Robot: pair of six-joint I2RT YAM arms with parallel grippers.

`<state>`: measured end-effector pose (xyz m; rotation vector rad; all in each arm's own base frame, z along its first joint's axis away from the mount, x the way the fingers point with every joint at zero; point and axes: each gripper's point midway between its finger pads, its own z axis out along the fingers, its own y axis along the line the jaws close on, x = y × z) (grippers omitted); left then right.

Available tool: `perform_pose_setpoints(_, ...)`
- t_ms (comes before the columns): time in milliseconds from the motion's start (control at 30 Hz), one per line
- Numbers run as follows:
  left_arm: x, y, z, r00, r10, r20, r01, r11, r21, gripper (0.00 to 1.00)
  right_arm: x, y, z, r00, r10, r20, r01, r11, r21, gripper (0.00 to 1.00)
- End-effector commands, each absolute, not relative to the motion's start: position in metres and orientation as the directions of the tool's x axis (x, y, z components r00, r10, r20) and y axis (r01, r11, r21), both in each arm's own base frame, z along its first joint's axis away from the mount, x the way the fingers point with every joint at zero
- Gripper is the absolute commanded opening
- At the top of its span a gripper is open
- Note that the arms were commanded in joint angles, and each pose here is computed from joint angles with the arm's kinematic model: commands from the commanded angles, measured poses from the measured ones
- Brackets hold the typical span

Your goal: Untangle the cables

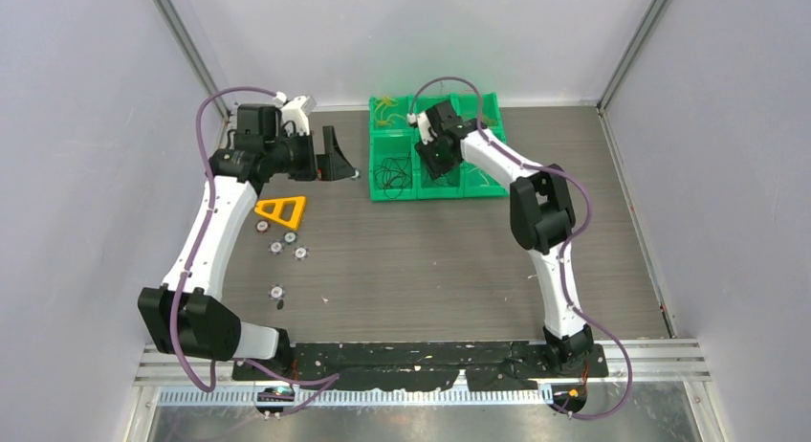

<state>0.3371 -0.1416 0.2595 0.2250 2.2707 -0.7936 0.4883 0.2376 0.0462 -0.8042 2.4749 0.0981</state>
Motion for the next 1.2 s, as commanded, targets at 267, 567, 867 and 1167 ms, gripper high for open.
perform_pose_setpoints(267,0.361,-0.153,0.242,-0.578,0.330,-0.746,0.633,0.759,-0.155,1.00,0.472,0.253,0.216,-0.468,-0.426,-0.774,-0.645,0.763,-0.030,0.68)
perform_pose_setpoints(567,0.390,-0.201,0.169,-0.476,0.623,-0.621,0.786,0.618,0.017,0.73,0.434,0.196,0.233,-0.531,-0.386,-0.755,-0.600,0.800,0.014,0.74)
perform_pose_setpoints(867,0.404,-0.244,0.132,-0.410,0.658,-0.631,0.838,0.546,0.025,0.47,0.413,0.137,0.234,-0.589,-0.312,-0.745,-0.487,0.873,0.019,0.73)
perform_pose_setpoints(1167,0.411,-0.252,0.095,-0.281,0.808,-0.517,0.913,0.391,0.115,0.32,0.405,0.124,0.227,-0.609,-0.307,-0.731,-0.464,0.886,0.015,0.73)
